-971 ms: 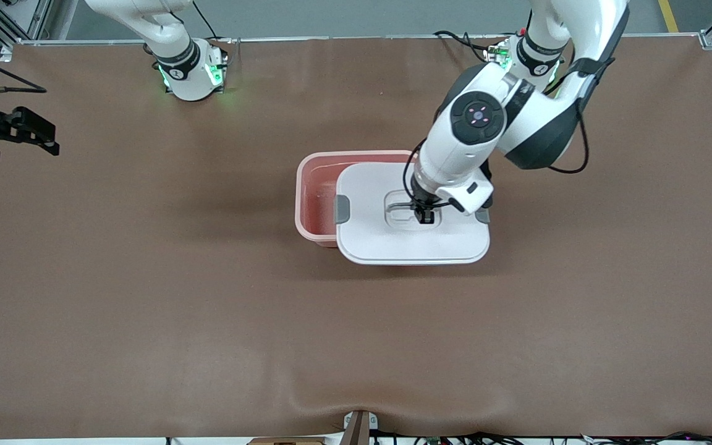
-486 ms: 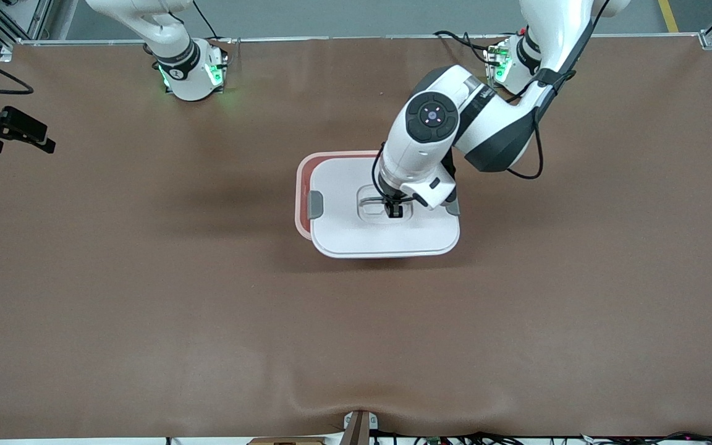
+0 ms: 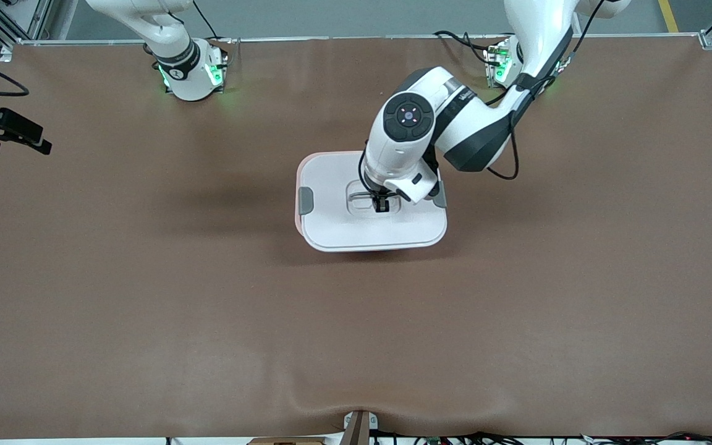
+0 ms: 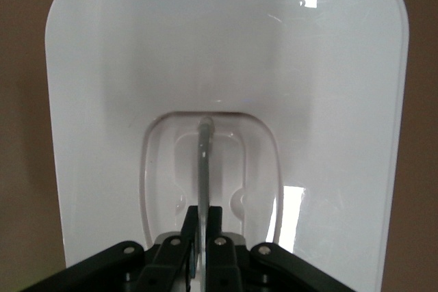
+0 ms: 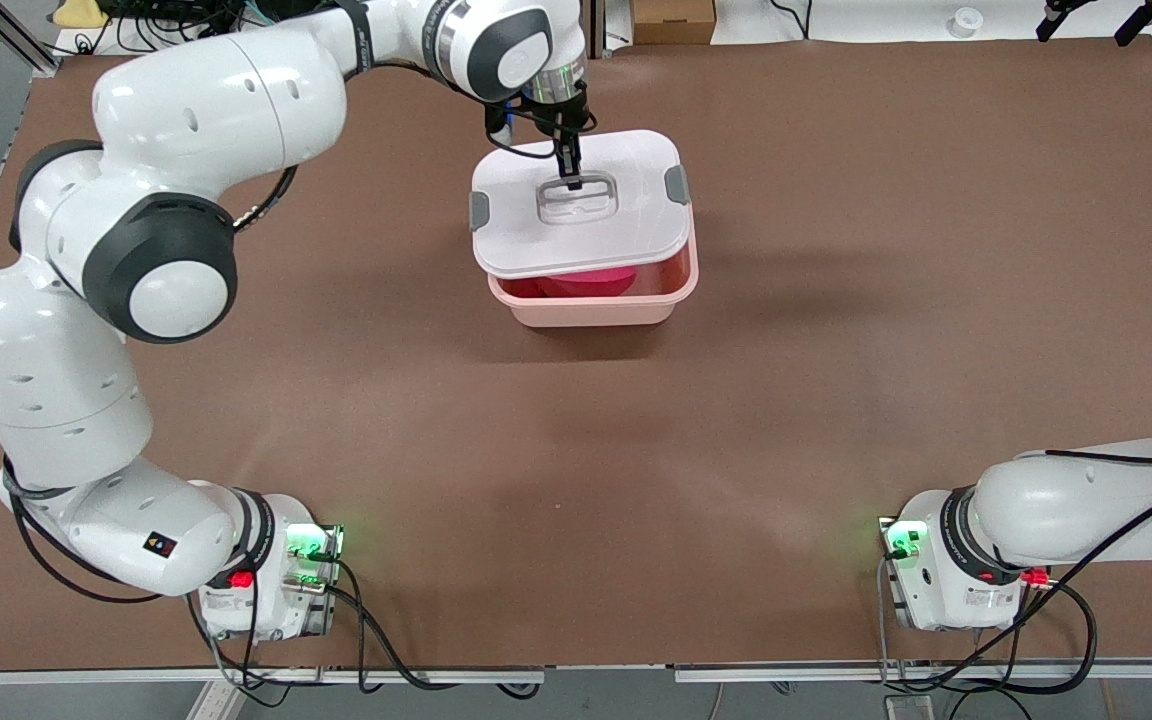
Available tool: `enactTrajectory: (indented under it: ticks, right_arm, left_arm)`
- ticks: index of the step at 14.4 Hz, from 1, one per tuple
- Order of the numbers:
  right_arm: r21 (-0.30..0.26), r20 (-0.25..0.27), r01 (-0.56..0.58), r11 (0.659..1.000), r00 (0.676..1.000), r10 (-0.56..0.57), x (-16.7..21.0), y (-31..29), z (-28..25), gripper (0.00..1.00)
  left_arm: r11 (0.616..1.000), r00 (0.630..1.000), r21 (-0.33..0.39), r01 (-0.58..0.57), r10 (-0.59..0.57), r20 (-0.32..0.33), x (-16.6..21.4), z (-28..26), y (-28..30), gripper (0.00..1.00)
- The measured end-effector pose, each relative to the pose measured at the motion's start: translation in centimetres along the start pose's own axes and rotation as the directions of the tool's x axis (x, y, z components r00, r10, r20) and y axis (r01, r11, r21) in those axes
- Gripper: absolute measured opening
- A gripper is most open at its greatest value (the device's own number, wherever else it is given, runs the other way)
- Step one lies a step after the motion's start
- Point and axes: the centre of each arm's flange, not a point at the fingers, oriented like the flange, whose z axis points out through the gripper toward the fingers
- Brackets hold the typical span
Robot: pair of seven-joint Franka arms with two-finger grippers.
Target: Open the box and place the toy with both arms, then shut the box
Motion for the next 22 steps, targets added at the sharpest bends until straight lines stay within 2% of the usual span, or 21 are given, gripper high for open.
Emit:
enactTrajectory:
  ticks: [10, 22]
  right_arm:
    - [0.017, -0.014, 0.005, 1.000, 1.000, -0.005, 0.1, -0.4, -0.2, 1.00]
    - [0.016, -0.018, 0.006, 1.000, 1.000, -0.006, 0.2, -0.5, -0.3, 1.00]
  left_arm:
    - [1.000, 1.000, 0.014, -0.013, 0.013, -0.005, -1.8, 2.0, -1.4, 0.07]
    - [1.000, 0.999, 0.022, -0.017, 0.018, -0.028, -1.8, 3.6, -1.3, 0.07]
